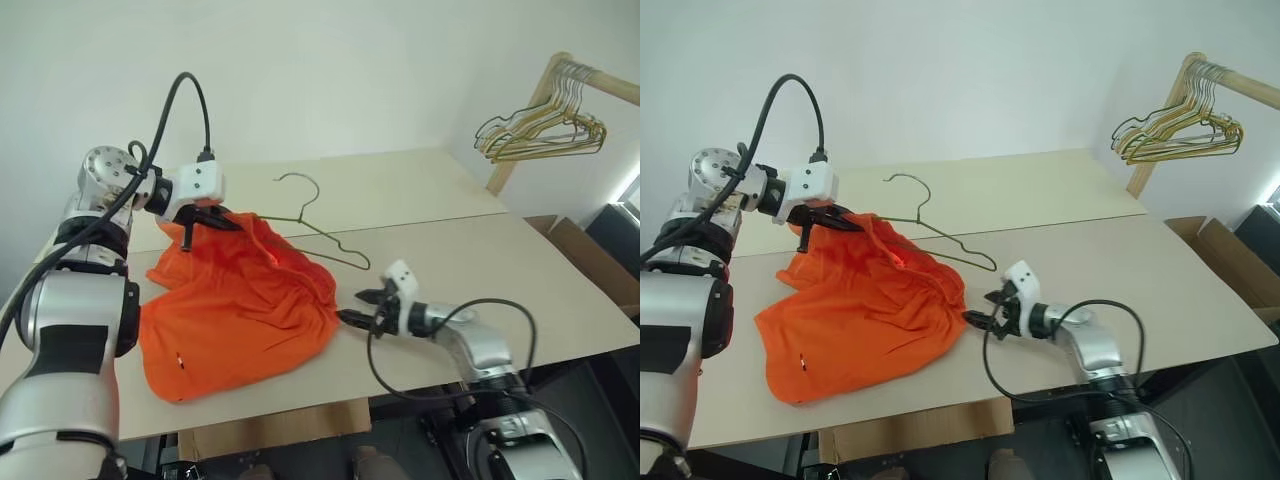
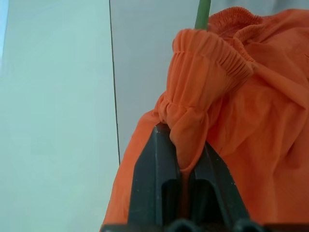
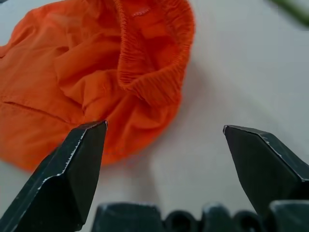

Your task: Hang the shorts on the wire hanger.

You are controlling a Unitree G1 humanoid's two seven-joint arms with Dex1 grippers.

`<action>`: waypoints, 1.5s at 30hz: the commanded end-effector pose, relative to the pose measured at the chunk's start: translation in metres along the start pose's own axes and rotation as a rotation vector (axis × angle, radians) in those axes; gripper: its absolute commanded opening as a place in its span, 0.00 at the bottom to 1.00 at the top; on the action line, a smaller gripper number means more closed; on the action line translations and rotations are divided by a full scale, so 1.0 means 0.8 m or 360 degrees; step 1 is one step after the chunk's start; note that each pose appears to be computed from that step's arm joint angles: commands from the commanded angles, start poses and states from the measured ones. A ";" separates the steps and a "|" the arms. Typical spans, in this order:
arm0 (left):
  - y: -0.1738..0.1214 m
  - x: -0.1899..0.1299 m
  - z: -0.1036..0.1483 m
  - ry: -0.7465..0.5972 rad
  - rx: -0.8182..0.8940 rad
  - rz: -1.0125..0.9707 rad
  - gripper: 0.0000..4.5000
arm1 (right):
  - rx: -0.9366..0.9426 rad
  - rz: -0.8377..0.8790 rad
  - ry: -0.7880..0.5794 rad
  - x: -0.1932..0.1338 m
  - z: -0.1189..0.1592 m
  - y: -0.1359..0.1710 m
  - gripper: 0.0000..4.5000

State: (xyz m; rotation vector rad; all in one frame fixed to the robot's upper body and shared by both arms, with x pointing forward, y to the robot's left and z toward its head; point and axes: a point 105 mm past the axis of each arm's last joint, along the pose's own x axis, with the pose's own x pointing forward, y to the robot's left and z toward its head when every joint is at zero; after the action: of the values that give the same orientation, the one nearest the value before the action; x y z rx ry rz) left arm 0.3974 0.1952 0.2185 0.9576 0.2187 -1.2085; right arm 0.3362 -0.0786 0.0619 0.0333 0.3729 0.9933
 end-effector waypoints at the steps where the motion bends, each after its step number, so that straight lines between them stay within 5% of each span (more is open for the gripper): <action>1: 0.021 -0.023 0.024 -0.0052 0.0103 0.0128 0.00 | -0.0053 0.0049 -0.0089 0.011 0.023 0.003 0.99; 11: 0.023 -0.025 0.027 -0.0083 0.0100 0.0148 0.00 | 0.0155 0.0149 -0.0156 0.027 0.024 0.001 0.99; 25: 0.021 -0.023 0.016 -0.0098 0.0039 0.0191 0.00 | 0.0241 0.0148 -0.0054 0.028 0.009 0.000 0.00; 36: 0.009 -0.042 0.024 -0.0239 0.0052 0.0100 0.00 | 0.0361 -0.0077 -0.0061 -0.017 0.017 -0.048 0.00; 45: 0.003 -0.050 0.010 -0.0031 0.0200 0.0068 0.00 | 0.0419 -0.0176 -0.0051 -0.078 0.027 -0.087 0.00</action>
State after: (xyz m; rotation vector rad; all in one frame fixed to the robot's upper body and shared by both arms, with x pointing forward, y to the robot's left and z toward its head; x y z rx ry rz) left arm 0.3822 0.2047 0.2317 1.0033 0.1427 -1.2721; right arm 0.3681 -0.1445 0.0870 0.2662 0.4612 0.8904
